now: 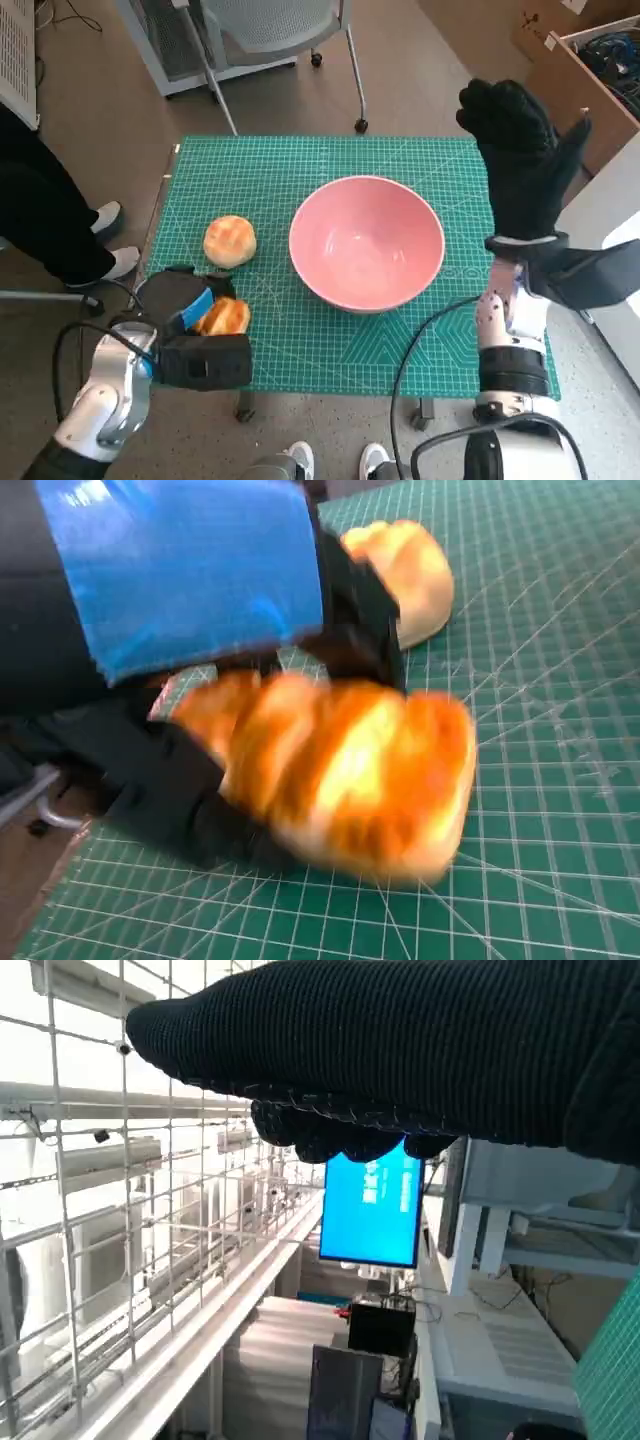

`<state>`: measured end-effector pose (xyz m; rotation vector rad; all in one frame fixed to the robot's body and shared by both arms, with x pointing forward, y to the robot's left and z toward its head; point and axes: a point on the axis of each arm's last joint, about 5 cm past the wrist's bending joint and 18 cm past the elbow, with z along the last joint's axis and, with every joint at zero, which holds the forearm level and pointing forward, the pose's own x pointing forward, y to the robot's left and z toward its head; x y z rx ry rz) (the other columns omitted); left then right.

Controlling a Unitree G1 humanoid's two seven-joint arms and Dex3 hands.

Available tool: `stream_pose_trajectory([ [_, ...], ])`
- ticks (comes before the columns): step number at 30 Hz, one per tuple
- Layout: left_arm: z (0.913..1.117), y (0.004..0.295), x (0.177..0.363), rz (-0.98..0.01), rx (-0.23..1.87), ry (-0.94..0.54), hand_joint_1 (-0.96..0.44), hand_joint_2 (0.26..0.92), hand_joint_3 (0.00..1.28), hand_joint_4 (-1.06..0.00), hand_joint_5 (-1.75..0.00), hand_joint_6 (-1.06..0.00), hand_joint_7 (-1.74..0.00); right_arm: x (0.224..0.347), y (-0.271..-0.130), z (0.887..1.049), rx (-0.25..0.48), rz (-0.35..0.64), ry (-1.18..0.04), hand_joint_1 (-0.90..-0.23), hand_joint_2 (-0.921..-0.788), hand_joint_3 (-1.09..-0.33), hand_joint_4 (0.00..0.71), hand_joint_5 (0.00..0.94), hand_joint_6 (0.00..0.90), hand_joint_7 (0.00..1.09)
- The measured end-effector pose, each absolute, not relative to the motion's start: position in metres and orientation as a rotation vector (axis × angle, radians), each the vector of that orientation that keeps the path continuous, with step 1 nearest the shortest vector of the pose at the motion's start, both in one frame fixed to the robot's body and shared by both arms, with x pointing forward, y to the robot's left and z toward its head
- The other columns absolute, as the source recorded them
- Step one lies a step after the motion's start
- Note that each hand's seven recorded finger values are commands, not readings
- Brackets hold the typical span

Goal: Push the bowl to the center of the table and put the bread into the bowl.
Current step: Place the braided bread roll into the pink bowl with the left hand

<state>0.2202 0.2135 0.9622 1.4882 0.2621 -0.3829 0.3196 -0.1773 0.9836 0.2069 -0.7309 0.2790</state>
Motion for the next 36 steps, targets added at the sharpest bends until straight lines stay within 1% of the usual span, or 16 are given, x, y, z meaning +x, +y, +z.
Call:
stream_pose_trajectory([
  [2, 0.971, 0.214, 0.218, -0.377, 1.471, 0.253, 0.00, 0.833, 0.20, -0.74, -1.17, -0.64, -1.13, 0.319, -0.178, 0.984, 0.205, 0.279, -0.733, -0.523, -0.921, -0.520, 0.379, 0.003, 0.351, 0.25],
  [6, 0.994, 0.213, 0.216, -0.338, 1.443, 0.183, 0.00, 0.892, 0.09, -0.75, -1.11, -0.64, -1.15, 0.319, -0.179, 0.985, 0.201, 0.278, -0.734, -0.523, -0.921, -0.521, 0.378, 0.002, 0.351, 0.25],
  [10, 1.017, 0.213, 0.215, -0.272, 1.433, 0.082, 0.00, 0.908, 0.05, -0.75, -1.07, -0.65, -1.18, 0.318, -0.179, 0.985, 0.200, 0.279, -0.737, -0.524, -0.921, -0.522, 0.378, 0.002, 0.351, 0.25],
  [14, 1.037, 0.214, 0.219, -0.217, 1.416, -0.033, 0.00, 0.914, 0.03, -0.77, -1.03, -0.66, -1.18, 0.318, -0.180, 0.986, 0.199, 0.277, -0.739, -0.525, -0.921, -0.523, 0.378, 0.002, 0.350, 0.25],
  [19, 1.061, 0.211, 0.228, -0.165, 1.421, -0.193, 0.00, 0.912, 0.02, -0.79, -1.01, -0.67, -1.16, 0.317, -0.181, 0.985, 0.196, 0.271, -0.738, -0.526, -0.921, -0.523, 0.379, 0.002, 0.347, 0.25],
  [24, 1.081, 0.201, 0.240, -0.129, 1.428, -0.335, 0.00, 0.915, 0.01, -0.78, -1.02, -0.68, -1.16, 0.315, -0.183, 0.983, 0.193, 0.265, -0.735, -0.512, -0.921, -0.525, 0.378, 0.001, 0.345, 0.25],
  [29, 1.092, 0.181, 0.253, -0.150, 1.423, -0.451, 0.00, 0.919, 0.01, -0.78, -1.03, -0.66, -1.16, 0.315, -0.183, 0.984, 0.183, 0.259, -0.735, -0.503, -0.921, -0.541, 0.378, 0.001, 0.340, 0.25],
  [33, 1.093, 0.161, 0.264, -0.218, 1.427, -0.535, 0.00, 0.920, 0.02, -0.78, -1.05, -0.64, -1.17, 0.315, -0.182, 0.984, 0.172, 0.261, -0.735, -0.504, -0.921, -0.548, 0.377, 0.000, 0.338, 0.25],
  [36, 1.089, 0.146, 0.273, -0.285, 1.447, -0.586, 0.00, 0.920, 0.03, -0.77, -1.09, -0.64, -1.14, 0.315, -0.182, 0.985, 0.167, 0.264, -0.738, -0.508, -0.921, -0.549, 0.375, 0.000, 0.337, 0.25],
])
